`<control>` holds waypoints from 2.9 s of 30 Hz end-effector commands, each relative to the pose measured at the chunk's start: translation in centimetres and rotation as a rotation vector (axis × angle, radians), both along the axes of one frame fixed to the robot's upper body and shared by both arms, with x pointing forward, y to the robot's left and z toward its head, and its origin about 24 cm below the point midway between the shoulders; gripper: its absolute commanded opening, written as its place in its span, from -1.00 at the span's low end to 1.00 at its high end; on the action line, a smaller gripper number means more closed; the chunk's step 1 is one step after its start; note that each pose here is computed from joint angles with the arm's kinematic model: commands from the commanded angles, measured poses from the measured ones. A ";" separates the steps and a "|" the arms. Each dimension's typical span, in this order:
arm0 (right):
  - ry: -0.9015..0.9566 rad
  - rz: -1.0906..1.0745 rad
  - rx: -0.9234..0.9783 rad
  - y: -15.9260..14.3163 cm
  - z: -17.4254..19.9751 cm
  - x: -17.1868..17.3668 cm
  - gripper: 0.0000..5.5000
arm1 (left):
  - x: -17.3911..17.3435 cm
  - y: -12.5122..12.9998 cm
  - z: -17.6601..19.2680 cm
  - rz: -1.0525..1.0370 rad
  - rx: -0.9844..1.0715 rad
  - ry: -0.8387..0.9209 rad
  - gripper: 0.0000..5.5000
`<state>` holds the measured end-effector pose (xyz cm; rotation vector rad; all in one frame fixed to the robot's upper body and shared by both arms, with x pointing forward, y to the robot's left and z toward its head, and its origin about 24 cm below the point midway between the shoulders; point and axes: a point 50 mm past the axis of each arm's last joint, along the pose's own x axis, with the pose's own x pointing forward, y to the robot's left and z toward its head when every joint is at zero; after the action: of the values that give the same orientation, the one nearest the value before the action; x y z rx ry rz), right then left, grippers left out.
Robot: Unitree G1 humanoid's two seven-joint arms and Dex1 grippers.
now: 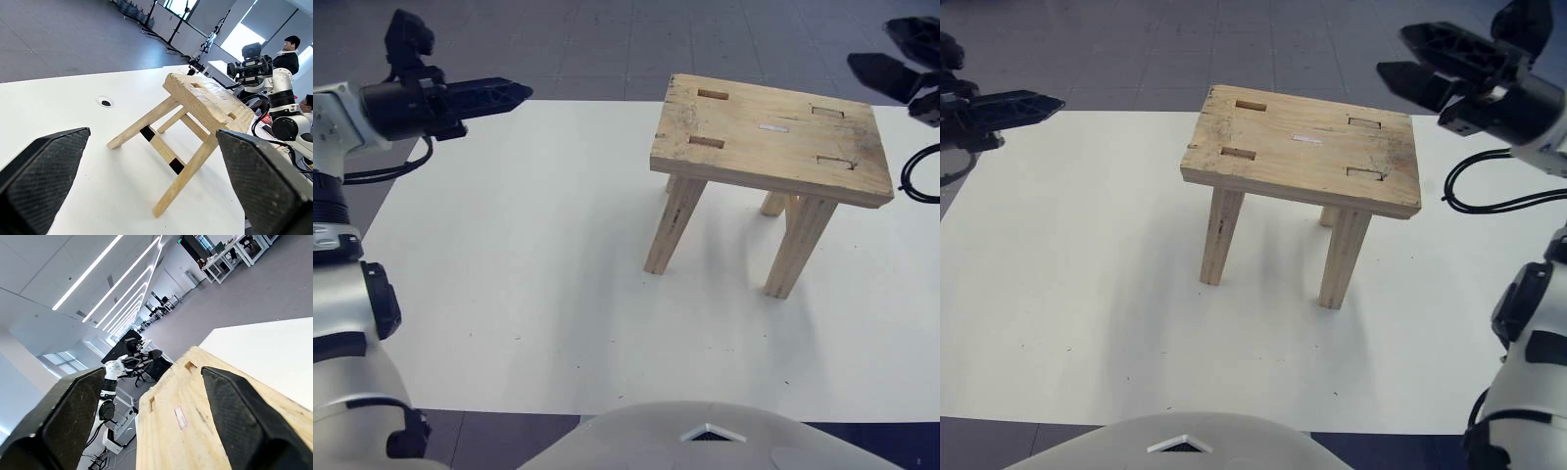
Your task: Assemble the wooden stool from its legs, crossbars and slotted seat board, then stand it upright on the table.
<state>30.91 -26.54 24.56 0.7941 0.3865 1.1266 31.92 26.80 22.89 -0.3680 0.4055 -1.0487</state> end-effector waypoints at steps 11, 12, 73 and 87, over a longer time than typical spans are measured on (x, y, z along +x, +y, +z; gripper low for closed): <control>-0.673 -0.479 -0.446 0.7 5.8 -0.2 0.31 | 0.0 -5.6 2.2 0.173 -0.005 -0.312 0.73; -0.740 -0.501 -0.461 1.8 7.2 -0.3 0.31 | -0.1 -6.2 1.8 0.195 -0.024 -0.301 0.73; -0.483 -1.044 -0.895 -1.9 -12.7 1.0 0.31 | -1.1 -3.7 -13.1 0.916 0.210 -0.275 0.73; -0.403 -0.937 -0.838 5.1 -20.1 -1.6 0.31 | -1.4 -4.4 -16.9 0.956 0.220 -0.391 0.73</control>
<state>29.58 -21.88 4.63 -0.0472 0.0846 0.1529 30.72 22.62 6.48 -0.1329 -0.0451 -0.1052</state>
